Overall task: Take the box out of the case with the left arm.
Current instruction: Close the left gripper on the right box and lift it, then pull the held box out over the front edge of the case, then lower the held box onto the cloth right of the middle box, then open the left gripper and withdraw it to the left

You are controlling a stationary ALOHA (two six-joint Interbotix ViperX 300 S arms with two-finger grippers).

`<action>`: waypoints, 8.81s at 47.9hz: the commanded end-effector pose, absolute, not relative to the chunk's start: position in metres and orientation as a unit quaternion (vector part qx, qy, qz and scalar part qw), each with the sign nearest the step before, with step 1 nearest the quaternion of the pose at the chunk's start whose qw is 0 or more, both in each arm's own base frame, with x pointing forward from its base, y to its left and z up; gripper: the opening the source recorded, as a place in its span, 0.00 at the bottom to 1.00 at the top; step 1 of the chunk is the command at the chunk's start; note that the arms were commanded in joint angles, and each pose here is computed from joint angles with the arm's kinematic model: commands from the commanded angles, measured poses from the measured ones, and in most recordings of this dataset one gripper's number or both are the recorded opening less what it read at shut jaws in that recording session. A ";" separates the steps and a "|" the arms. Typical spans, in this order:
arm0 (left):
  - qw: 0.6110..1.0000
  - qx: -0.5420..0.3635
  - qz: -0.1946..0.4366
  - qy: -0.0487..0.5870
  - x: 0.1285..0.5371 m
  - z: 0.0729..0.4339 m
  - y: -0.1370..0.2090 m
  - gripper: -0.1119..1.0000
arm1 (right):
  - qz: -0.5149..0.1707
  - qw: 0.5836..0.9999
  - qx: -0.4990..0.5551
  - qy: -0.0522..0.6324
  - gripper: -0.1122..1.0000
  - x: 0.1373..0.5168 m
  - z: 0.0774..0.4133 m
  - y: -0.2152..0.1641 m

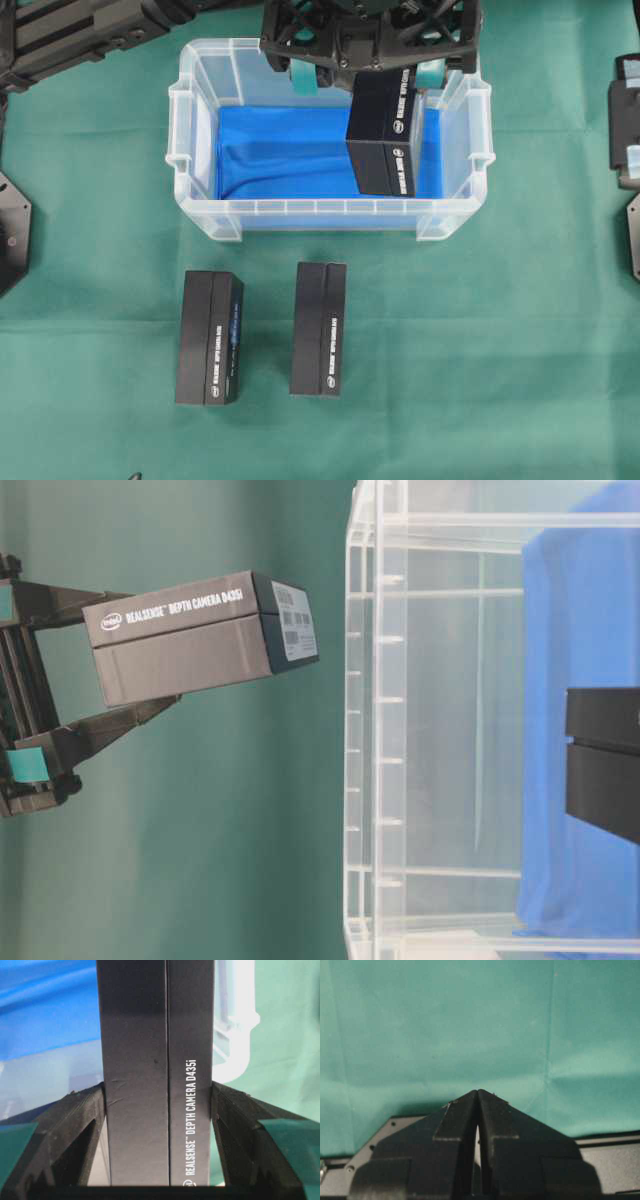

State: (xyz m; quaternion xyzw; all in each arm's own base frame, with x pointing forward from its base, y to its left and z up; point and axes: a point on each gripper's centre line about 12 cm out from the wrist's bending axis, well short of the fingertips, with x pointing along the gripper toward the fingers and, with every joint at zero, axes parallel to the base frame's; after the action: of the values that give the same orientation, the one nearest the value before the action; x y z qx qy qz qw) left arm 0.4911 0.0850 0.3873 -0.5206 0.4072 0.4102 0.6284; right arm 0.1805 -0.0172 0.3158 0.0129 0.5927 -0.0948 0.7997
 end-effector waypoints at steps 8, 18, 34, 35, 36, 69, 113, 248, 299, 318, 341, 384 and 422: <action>0.647 -0.530 0.394 0.382 0.481 0.416 0.083 0.64 | -0.095 0.805 0.015 0.586 0.13 0.182 0.321 -0.017; 0.646 -0.531 0.394 0.381 0.480 0.416 0.084 0.64 | -0.095 0.805 0.015 0.586 0.13 0.181 0.321 -0.017; 0.647 -0.531 0.394 0.381 0.480 0.417 0.083 0.64 | -0.096 0.804 0.016 0.586 0.13 0.181 0.320 -0.017; 0.648 -0.530 0.393 0.381 0.480 0.418 0.081 0.64 | -0.095 0.804 0.015 0.587 0.13 0.181 0.320 -0.017; 0.648 -0.531 0.392 0.381 0.480 0.418 0.080 0.64 | -0.095 0.805 0.015 0.586 0.13 0.181 0.321 -0.017; 0.649 -0.543 0.346 0.405 0.477 0.431 -0.030 0.64 | -0.095 0.804 0.015 0.587 0.13 0.181 0.320 -0.017; 0.634 -0.547 0.350 0.420 0.474 0.417 -0.083 0.64 | -0.090 0.805 0.019 0.587 0.13 0.182 0.320 -0.016; 0.617 -0.576 0.356 0.402 0.506 0.254 -0.106 0.92 | -0.090 0.804 0.020 0.588 0.13 0.181 0.320 -0.015; 0.639 -0.557 0.339 0.408 0.498 0.344 -0.093 0.91 | -0.091 0.804 0.017 0.588 0.13 0.180 0.320 -0.016; 0.628 -0.542 0.355 0.432 0.433 0.351 -0.093 0.91 | -0.092 0.804 0.018 0.587 0.13 0.180 0.320 -0.016; 0.603 -0.534 0.378 0.456 0.310 0.342 -0.095 0.90 | -0.091 0.804 0.017 0.588 0.13 0.180 0.320 -0.016; 0.618 -0.513 0.365 0.471 0.237 0.326 -0.082 0.90 | -0.092 0.796 0.017 0.597 0.13 0.178 0.319 -0.016; 0.603 -0.522 0.437 0.416 0.237 0.331 0.031 0.90 | -0.092 0.796 0.017 0.597 0.13 0.178 0.319 -0.016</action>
State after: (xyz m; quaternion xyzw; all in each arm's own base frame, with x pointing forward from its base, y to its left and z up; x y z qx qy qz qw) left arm 0.2398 0.0233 0.3240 -0.5174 0.4258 0.4351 0.6015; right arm 0.1768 -0.0159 0.3153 0.0175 0.6030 -0.0920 0.7923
